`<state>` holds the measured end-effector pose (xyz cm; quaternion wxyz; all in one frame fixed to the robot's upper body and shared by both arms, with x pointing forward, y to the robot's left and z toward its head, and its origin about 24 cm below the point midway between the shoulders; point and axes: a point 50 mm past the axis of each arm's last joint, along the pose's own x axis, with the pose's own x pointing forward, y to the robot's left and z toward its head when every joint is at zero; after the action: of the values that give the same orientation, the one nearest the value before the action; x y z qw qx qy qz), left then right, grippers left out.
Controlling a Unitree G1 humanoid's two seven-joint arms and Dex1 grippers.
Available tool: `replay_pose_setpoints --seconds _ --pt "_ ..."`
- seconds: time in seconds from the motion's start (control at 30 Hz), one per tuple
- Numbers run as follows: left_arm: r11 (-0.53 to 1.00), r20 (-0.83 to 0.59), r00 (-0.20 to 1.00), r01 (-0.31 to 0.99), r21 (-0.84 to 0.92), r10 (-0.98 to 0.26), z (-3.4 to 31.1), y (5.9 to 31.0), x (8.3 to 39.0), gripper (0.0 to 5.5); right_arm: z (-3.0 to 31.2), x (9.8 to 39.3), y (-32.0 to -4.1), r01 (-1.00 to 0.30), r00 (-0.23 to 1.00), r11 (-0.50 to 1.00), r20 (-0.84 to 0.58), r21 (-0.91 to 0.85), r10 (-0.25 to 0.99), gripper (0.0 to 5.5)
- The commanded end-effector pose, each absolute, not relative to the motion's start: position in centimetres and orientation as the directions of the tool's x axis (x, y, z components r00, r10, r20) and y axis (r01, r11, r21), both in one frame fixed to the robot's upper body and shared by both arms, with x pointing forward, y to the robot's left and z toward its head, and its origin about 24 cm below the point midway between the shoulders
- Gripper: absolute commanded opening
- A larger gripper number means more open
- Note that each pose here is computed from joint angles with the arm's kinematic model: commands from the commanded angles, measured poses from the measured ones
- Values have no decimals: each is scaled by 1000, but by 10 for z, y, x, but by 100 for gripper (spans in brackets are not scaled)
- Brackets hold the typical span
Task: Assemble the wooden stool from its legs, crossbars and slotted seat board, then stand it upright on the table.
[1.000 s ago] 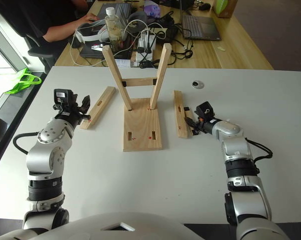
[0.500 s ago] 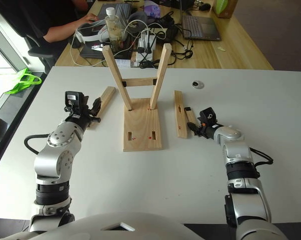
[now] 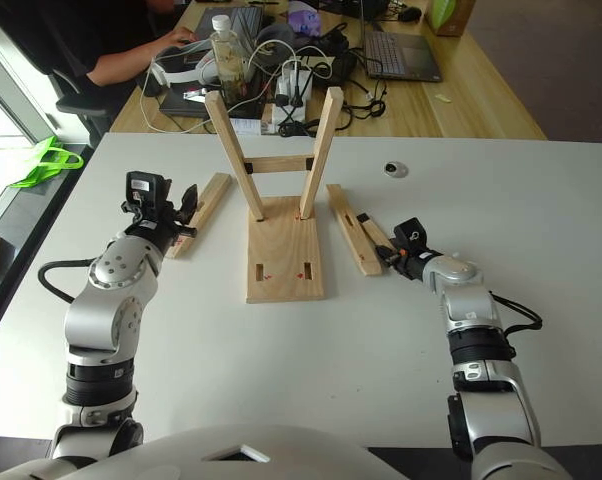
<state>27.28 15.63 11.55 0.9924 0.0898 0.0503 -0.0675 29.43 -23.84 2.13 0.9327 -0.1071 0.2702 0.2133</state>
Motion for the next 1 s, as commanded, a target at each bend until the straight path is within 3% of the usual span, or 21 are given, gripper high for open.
replay_pose_setpoints --seconds 0.03,0.1,0.2,0.3,0.43,0.57,0.7,1.0 --pt "838 109 977 97 537 -183 154 163 279 219 76 319 -237 -426 848 905 -351 -7 396 128" --pt "619 229 931 -4 786 -286 177 162 279 219 111 327 -236 -441 866 891 -211 110 454 128" --pt "329 305 837 -161 931 -455 197 152 278 219 145 327 -228 -492 853 843 -72 218 516 128" --pt "118 288 744 -274 955 -602 207 135 278 219 175 312 -210 -628 770 729 86 273 632 128" --pt "12 256 671 -345 938 -695 209 116 276 219 216 278 -190 -819 574 515 329 254 750 128" --pt "-19 226 626 -360 933 -746 203 102 271 219 208 263 -148 -858 505 449 257 248 824 128" --pt "-29 187 596 -334 942 -781 192 92 266 219 177 263 -116 -795 581 532 118 291 805 128" --pt "-86 84 594 -251 964 -800 165 96 258 219 164 265 -111 -735 648 613 34 288 761 128"
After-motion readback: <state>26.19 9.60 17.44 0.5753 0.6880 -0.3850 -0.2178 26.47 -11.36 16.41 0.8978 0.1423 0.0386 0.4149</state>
